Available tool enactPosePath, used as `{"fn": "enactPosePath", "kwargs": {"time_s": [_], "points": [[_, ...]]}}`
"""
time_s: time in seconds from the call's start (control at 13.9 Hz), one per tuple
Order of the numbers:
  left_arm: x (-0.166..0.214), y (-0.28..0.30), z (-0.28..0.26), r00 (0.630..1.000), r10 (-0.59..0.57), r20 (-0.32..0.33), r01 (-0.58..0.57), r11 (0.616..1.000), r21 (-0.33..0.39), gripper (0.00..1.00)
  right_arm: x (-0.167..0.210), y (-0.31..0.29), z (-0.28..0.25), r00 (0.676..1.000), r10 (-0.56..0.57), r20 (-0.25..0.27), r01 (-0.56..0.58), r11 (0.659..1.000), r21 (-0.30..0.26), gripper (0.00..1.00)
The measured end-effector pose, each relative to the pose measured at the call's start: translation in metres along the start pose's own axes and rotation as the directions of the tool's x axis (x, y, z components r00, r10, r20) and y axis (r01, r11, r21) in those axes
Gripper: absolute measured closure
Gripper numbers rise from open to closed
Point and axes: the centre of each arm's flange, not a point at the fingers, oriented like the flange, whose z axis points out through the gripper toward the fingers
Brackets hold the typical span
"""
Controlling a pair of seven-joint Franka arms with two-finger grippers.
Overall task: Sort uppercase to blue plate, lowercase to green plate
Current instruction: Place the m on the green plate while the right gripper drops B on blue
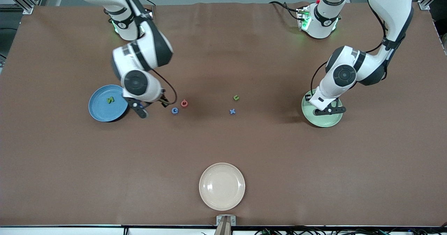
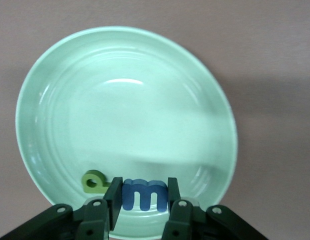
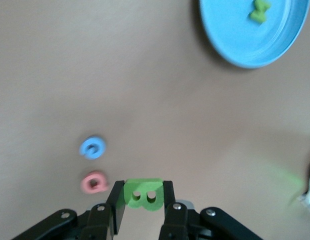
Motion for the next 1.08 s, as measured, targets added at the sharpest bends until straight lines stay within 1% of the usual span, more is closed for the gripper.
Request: {"fn": "enactPosePath", "kwargs": {"time_s": [0.14,0.36,0.5,0.65,0.72,0.79,0.86,0.93,1.0,1.08], "points": [[-0.002,-0.002,0.004,1.0,0.001,-0.009,-0.001,1.0,-0.013,0.59,0.041,0.042,0.009,0.999,-0.034,0.034,0.035,0.999,-0.011,0.65],[-0.008,0.001,0.012,1.0,0.008,0.001,-0.008,1.0,-0.02,0.59,0.085,0.084,0.034,0.998,-0.047,0.033,0.049,0.997,-0.065,0.65],[-0.011,0.002,0.017,1.0,0.012,0.012,-0.012,1.0,-0.021,0.59,0.103,0.098,0.043,0.997,-0.062,0.046,0.066,0.995,-0.072,0.65],[-0.012,0.004,0.021,1.0,0.014,0.017,-0.014,1.0,-0.026,0.59,0.123,0.113,0.045,0.995,-0.078,0.063,0.082,0.995,-0.061,0.65],[-0.012,0.004,0.022,1.0,0.015,0.018,-0.014,1.0,-0.027,0.55,0.133,0.122,0.046,0.994,-0.081,0.07,0.085,0.995,-0.056,0.65],[-0.012,0.004,0.022,1.0,0.015,0.017,-0.014,1.0,-0.028,0.47,0.143,0.13,0.046,0.994,-0.084,0.073,0.088,0.995,-0.053,0.65],[-0.012,0.004,0.022,1.0,0.015,0.016,-0.014,0.999,-0.029,0.36,0.153,0.137,0.047,0.993,-0.089,0.074,0.093,0.994,-0.05,0.65],[-0.011,0.005,0.021,1.0,0.015,0.012,-0.015,0.999,-0.03,0.27,0.161,0.144,0.048,0.993,-0.095,0.076,0.099,0.994,-0.042,0.65],[-0.01,0.006,0.019,1.0,0.017,0.006,-0.017,0.999,-0.033,0.22,0.168,0.15,0.049,0.992,-0.098,0.078,0.101,0.994,-0.034,0.65],[-0.009,0.01,0.015,1.0,0.024,-0.004,-0.024,0.999,-0.037,0.22,0.174,0.155,0.05,0.992,-0.096,0.081,0.099,0.995,-0.03,0.65]]}}
